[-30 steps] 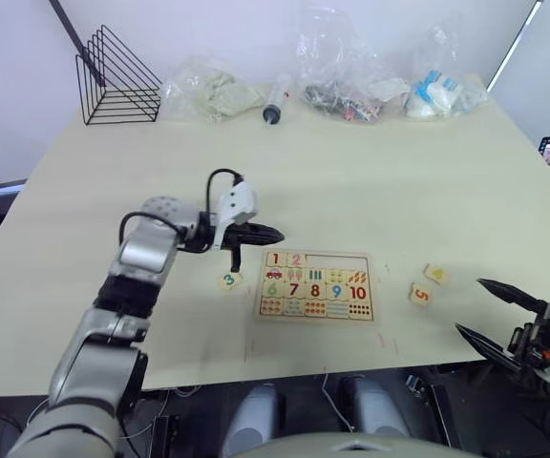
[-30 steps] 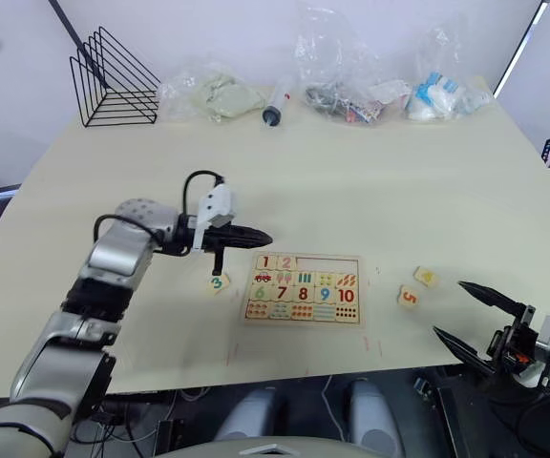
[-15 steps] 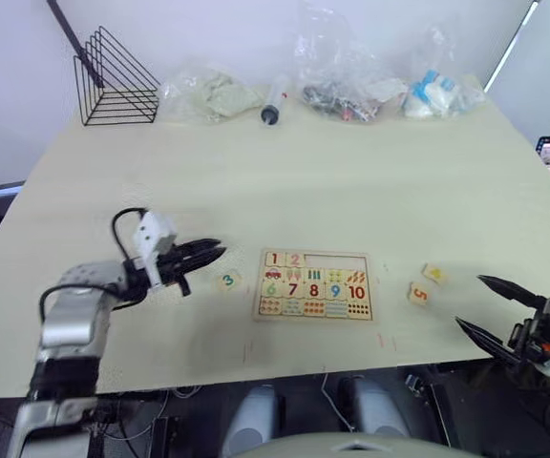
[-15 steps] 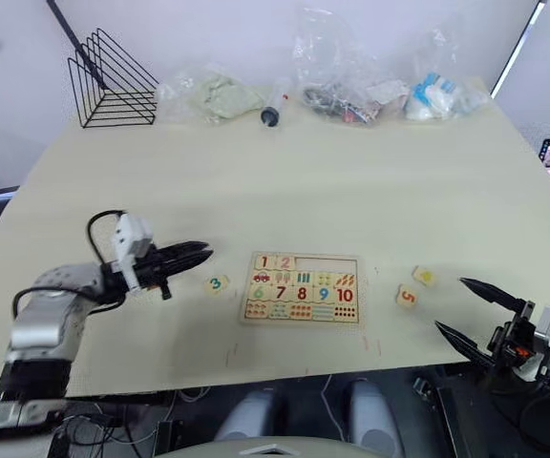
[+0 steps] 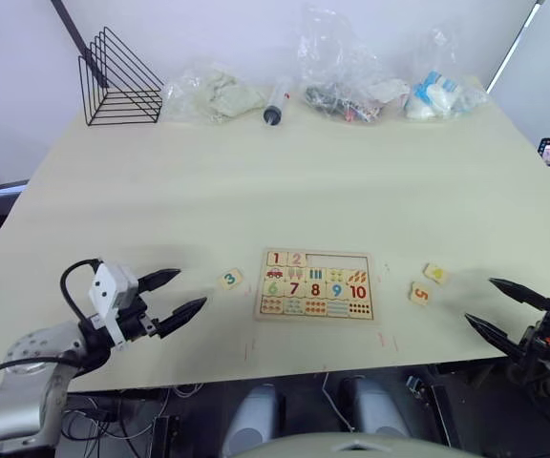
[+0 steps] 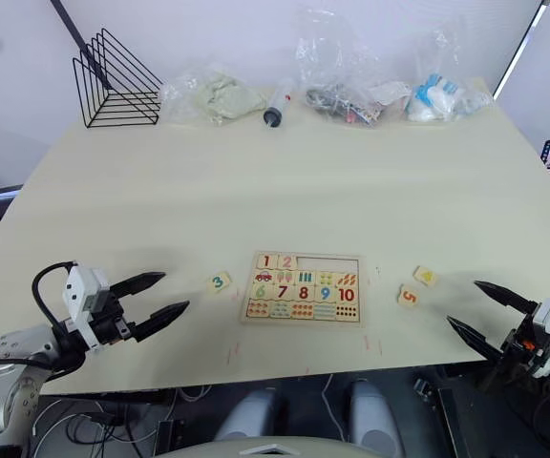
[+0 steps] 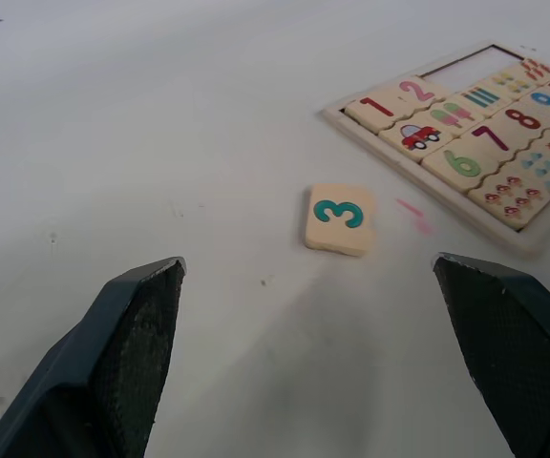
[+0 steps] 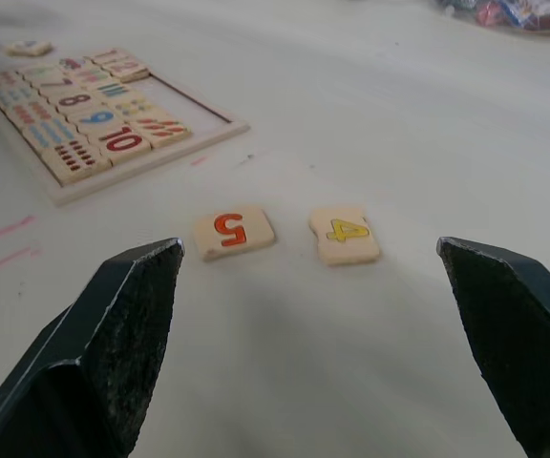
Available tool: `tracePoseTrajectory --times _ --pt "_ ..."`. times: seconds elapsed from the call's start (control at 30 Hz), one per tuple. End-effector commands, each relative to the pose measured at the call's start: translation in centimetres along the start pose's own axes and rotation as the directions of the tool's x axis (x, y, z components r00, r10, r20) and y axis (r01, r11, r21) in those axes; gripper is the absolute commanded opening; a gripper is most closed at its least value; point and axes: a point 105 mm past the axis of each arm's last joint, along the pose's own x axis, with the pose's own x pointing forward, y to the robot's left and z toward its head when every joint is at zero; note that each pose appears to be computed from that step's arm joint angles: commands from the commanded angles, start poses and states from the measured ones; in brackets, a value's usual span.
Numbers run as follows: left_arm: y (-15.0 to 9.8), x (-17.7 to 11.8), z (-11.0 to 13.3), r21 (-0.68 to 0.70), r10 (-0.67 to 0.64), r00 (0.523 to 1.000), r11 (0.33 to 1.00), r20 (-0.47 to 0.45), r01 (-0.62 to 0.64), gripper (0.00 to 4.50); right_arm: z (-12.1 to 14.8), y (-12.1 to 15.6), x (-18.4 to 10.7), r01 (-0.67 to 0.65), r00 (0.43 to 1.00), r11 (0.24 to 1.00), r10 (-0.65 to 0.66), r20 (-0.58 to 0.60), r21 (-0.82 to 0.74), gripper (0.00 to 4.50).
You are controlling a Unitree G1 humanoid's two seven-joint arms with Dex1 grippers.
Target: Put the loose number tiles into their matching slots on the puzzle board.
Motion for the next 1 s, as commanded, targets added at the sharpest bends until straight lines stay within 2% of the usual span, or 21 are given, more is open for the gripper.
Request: tracePoseTrajectory --times 0.03,1.0 --pt "-0.78 -0.98 0.48 0.040 0.010 1.000 0.999 0.030 -0.011 4.40 0.55 -1.00 -0.86 0.020 1.000 1.000 -0.020 -0.017 -0.021 4.50" --pt "-1.03 -0.72 0.73 0.045 0.009 0.999 0.999 0.048 -0.011 4.40 0.83 -0.91 -1.25 -0.048 0.999 0.999 0.048 0.004 -0.002 4.50"
